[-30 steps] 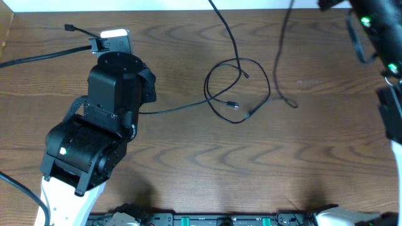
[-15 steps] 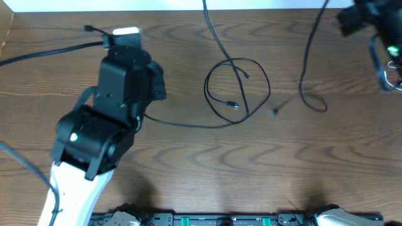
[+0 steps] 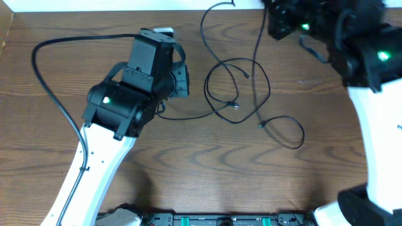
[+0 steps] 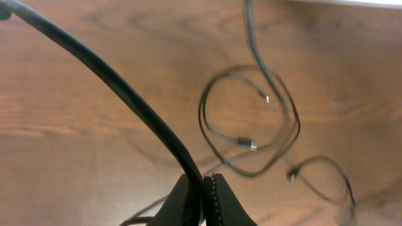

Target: Untangle cables

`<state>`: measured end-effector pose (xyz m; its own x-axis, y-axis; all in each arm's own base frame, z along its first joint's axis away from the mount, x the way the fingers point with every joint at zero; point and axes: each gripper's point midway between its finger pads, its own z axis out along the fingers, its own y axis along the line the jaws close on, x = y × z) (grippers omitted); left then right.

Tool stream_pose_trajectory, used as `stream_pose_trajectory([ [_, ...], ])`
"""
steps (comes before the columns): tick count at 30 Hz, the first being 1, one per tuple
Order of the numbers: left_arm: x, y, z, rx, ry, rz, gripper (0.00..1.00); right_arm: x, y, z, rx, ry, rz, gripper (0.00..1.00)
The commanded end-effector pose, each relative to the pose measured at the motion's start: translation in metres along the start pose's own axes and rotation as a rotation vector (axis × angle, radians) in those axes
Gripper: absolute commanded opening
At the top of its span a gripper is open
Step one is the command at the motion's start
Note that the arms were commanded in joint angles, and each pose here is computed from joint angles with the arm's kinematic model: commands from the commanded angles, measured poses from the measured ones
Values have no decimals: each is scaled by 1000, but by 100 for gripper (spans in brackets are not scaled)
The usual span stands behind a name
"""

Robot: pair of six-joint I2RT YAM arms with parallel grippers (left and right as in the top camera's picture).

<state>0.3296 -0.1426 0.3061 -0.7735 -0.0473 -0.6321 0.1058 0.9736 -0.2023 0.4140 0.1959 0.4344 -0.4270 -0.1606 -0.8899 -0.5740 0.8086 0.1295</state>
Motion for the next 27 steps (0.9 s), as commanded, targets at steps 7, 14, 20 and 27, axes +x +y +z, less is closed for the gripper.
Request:
stream_pose_trajectory([
  [7, 47, -10, 55, 35, 296, -14, 8, 112, 6, 97, -154, 407, 169, 1],
  [14, 74, -33, 103, 172, 489, -71, 8, 185, -5, 144, -154, 621, 233, 1],
  [20, 86, -50, 136, 258, 568, -101, 8, 208, -22, 157, -141, 676, 266, 1],
  [27, 71, -54, 144, 283, 499, -91, 68, 212, -24, 154, -141, 693, 265, 4],
])
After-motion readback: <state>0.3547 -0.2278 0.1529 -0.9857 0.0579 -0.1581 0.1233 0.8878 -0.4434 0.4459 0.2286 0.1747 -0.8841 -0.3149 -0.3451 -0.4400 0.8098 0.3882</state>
